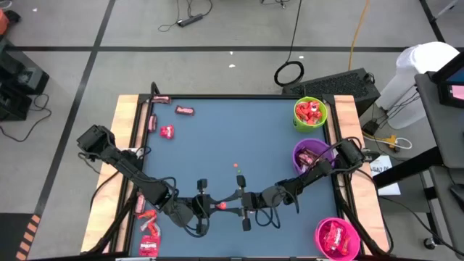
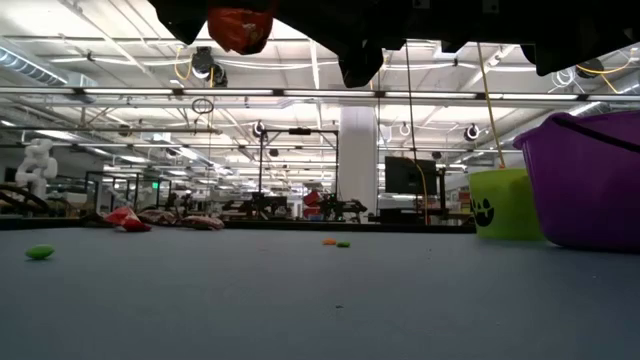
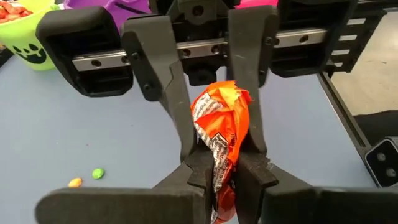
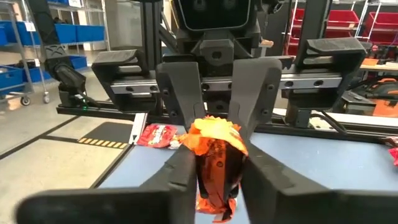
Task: Organize candy in baskets
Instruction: Put the orange chocolate bar into the green bucket
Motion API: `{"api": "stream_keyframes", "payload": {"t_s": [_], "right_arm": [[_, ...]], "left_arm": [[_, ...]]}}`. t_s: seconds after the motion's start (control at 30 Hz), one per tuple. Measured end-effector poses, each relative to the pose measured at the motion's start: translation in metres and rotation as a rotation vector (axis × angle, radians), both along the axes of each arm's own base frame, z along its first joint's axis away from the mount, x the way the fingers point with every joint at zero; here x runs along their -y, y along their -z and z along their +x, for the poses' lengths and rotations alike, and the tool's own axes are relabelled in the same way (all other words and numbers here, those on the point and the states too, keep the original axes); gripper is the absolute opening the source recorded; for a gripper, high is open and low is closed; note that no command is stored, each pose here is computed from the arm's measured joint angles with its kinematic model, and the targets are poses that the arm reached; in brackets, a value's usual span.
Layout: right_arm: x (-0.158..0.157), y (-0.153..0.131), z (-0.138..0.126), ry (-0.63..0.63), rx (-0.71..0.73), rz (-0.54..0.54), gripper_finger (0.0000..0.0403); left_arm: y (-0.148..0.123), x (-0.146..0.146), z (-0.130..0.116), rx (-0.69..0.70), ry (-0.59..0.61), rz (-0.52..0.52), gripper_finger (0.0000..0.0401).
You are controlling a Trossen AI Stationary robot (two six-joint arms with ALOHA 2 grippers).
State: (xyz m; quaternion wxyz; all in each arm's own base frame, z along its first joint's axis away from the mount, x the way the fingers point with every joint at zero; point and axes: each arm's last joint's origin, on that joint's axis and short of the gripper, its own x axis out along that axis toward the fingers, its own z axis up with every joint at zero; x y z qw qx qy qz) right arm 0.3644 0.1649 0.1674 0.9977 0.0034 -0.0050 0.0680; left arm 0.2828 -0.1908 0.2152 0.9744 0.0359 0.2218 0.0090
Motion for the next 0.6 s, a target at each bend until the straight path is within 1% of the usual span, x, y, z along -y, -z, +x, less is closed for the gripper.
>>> {"api": "stream_keyframes", "payload": {"t_s": [0.07, 0.13, 0.2, 0.27, 0.43, 0.6], "right_arm": [[-0.0002, 0.0001, -0.0001, -0.002, -0.001, 0.000, 0.0058], [-0.0007, 0.0001, -0.0003, -0.008, -0.001, 0.003, 0.0044], [-0.0010, 0.0001, -0.0004, -0.009, -0.001, 0.000, 0.0042], [-0.0008, 0.0001, -0.0003, -0.008, 0.000, -0.003, 0.0050], [-0.0003, 0.0001, -0.0001, -0.001, 0.000, -0.005, 0.0058], [0.0001, 0.0007, 0.0000, 0.003, -0.004, -0.017, 0.0051]], "left_arm": [[0.0001, 0.0004, -0.0001, -0.004, 0.010, -0.004, 0.0050], [0.0004, 0.0010, -0.0001, -0.013, 0.037, -0.010, 0.0050], [0.0005, 0.0005, 0.0004, -0.016, 0.044, -0.016, 0.0050], [0.0004, 0.0005, 0.0004, -0.017, 0.046, -0.019, 0.0056], [0.0004, 0.0006, 0.0005, -0.020, 0.054, -0.025, 0.0091], [0.0014, 0.0014, 0.0001, -0.039, 0.089, -0.037, 0.0146]]}}
